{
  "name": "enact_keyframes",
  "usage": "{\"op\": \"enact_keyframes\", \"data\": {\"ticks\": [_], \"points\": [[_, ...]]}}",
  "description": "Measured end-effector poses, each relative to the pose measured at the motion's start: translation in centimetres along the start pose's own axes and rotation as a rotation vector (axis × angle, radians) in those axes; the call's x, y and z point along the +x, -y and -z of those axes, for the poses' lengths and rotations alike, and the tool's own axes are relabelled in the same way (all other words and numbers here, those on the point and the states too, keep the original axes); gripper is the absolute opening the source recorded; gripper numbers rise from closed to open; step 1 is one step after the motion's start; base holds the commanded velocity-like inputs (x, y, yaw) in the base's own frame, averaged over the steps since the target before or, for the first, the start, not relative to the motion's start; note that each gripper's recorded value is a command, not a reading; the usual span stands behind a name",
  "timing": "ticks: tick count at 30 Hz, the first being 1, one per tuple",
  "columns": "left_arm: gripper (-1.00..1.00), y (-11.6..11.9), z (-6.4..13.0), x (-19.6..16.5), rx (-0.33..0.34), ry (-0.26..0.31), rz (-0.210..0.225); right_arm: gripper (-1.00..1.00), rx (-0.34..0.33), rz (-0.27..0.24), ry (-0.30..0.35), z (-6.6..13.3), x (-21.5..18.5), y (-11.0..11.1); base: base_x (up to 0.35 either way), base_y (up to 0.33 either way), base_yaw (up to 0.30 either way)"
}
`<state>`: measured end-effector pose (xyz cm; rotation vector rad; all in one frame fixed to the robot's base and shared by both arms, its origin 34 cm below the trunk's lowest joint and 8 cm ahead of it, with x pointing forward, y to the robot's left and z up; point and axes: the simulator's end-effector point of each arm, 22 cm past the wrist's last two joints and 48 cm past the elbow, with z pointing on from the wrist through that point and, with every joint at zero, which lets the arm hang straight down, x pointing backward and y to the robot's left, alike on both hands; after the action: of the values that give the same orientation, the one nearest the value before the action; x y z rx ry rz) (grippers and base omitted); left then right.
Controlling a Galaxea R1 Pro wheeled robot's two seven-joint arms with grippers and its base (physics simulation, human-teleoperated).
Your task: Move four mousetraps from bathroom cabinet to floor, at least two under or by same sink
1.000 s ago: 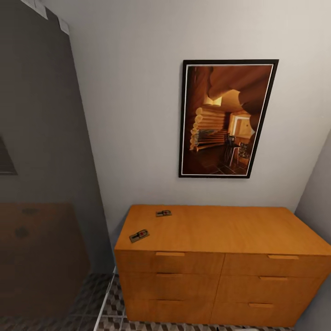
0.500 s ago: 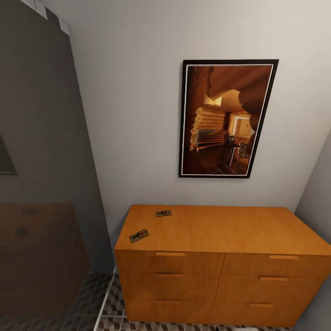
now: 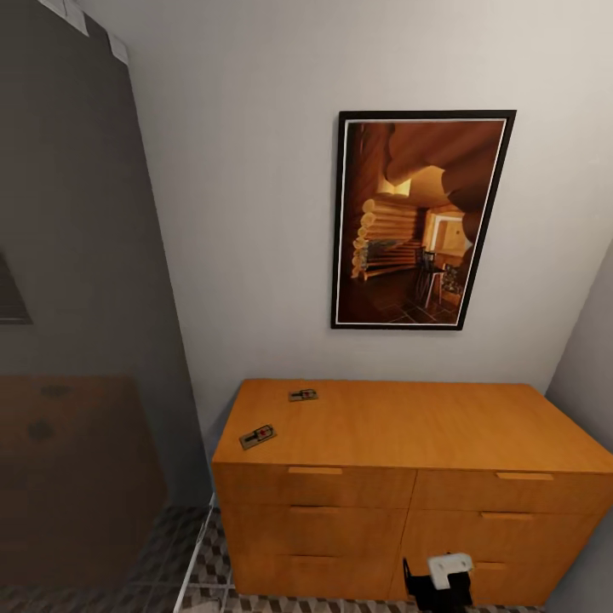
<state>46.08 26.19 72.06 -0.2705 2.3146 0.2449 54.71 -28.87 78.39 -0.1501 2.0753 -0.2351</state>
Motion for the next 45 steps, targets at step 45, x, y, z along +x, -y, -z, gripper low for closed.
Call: {"op": "enact_keyframes", "data": {"ticks": [45], "points": [[1.00, 9.7, 13.0, -41.4, 0.225, 0.299, -0.060, 1.00, -0.047, 0.008, 0.333, 4.1, -47.7, -3.8, 0.000, 0.000, 0.000]]}}
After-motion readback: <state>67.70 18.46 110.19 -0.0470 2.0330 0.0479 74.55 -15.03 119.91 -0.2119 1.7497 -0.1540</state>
